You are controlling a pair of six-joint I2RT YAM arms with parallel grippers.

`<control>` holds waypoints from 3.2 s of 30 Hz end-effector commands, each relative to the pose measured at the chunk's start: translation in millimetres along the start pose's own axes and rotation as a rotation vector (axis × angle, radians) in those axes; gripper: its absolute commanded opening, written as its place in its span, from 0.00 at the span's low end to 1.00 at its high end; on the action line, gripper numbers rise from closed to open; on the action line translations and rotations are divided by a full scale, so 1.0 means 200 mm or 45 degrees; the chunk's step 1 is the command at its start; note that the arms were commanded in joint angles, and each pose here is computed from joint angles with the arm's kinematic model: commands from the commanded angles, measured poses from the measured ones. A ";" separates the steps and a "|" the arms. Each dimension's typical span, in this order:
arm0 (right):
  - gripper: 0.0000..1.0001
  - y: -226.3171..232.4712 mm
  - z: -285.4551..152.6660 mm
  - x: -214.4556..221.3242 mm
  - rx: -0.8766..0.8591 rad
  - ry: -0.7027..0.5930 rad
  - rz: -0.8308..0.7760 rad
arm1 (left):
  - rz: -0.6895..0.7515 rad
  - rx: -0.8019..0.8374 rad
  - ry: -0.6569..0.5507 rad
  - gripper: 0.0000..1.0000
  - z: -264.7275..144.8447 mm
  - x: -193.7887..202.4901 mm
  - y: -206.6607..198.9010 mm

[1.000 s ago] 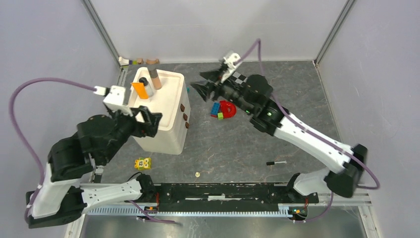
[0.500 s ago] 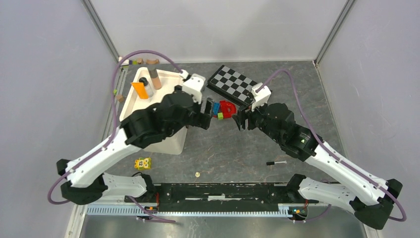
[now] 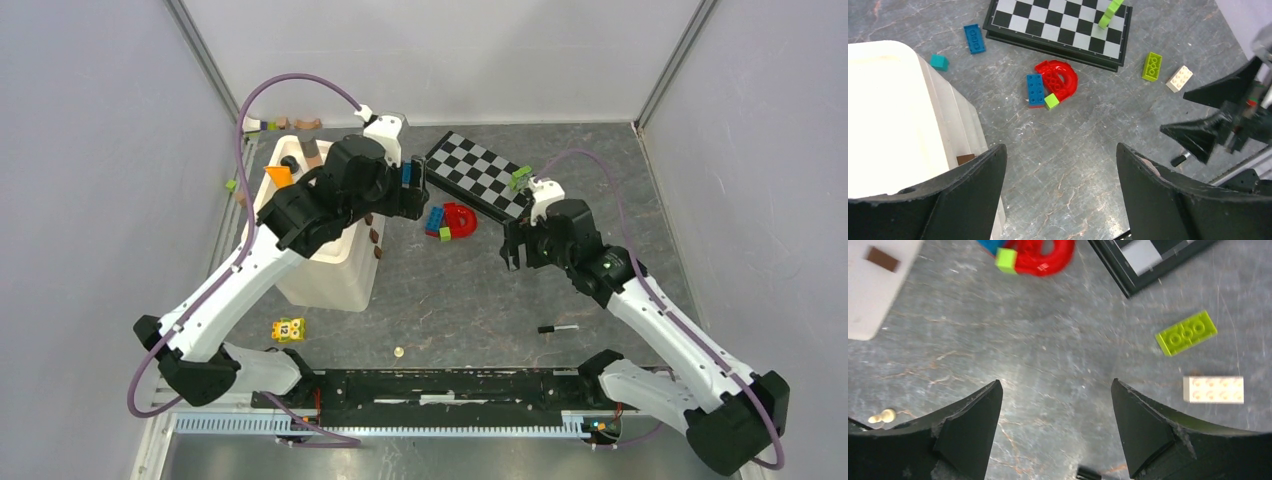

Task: Organize the makeup
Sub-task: Move the makeup at the corner of the board.

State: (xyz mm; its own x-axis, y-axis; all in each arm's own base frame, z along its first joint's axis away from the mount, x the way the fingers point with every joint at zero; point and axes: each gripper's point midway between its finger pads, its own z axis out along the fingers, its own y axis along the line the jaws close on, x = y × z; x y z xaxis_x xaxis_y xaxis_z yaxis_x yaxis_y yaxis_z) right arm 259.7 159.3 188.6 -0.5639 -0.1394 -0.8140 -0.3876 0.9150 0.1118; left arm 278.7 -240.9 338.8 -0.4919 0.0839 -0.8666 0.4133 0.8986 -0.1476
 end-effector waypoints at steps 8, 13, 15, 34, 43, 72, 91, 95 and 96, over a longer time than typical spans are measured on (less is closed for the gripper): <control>0.95 -0.31 0.04 0.35 0.149 0.248 0.276 | 0.016 0.213 -0.142 0.87 -0.18 -0.04 -0.07; 0.98 -0.47 -0.01 0.42 0.412 0.314 0.347 | 0.022 0.261 -0.201 0.88 -0.24 -0.03 -0.07; 0.98 -0.50 -0.02 0.42 0.475 0.307 0.378 | 0.029 0.251 -0.234 0.89 -0.27 -0.03 -0.04; 0.98 -0.58 -0.20 0.61 0.904 0.280 1.040 | 0.158 0.268 -0.223 0.91 -0.10 0.11 -0.05; 0.98 -0.55 -0.26 0.74 0.992 0.177 1.362 | 0.167 0.282 -0.224 0.91 -0.10 0.13 -0.05; 0.66 -0.46 -0.03 1.11 0.921 0.492 1.354 | 0.150 0.242 -0.207 0.91 -0.07 0.14 0.02; 0.13 -0.44 0.26 0.91 0.676 0.448 1.022 | 0.191 0.066 -0.231 0.91 -0.12 0.11 0.17; 0.07 -0.40 0.36 0.88 0.623 0.516 0.754 | 0.185 0.001 -0.255 0.91 -0.24 0.09 0.24; 0.03 -0.37 0.40 0.88 0.568 0.544 0.678 | 0.179 -0.012 -0.260 0.91 -0.27 0.09 0.25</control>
State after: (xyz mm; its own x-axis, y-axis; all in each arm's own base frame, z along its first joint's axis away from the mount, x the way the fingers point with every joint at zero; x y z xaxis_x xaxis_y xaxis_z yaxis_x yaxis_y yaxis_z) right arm 232.3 74.7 10.9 -0.7679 0.5006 -0.3997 0.4847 0.8620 0.1482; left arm 258.5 -198.6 306.1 -0.3437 0.1372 -0.9290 0.5060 0.8605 -0.0601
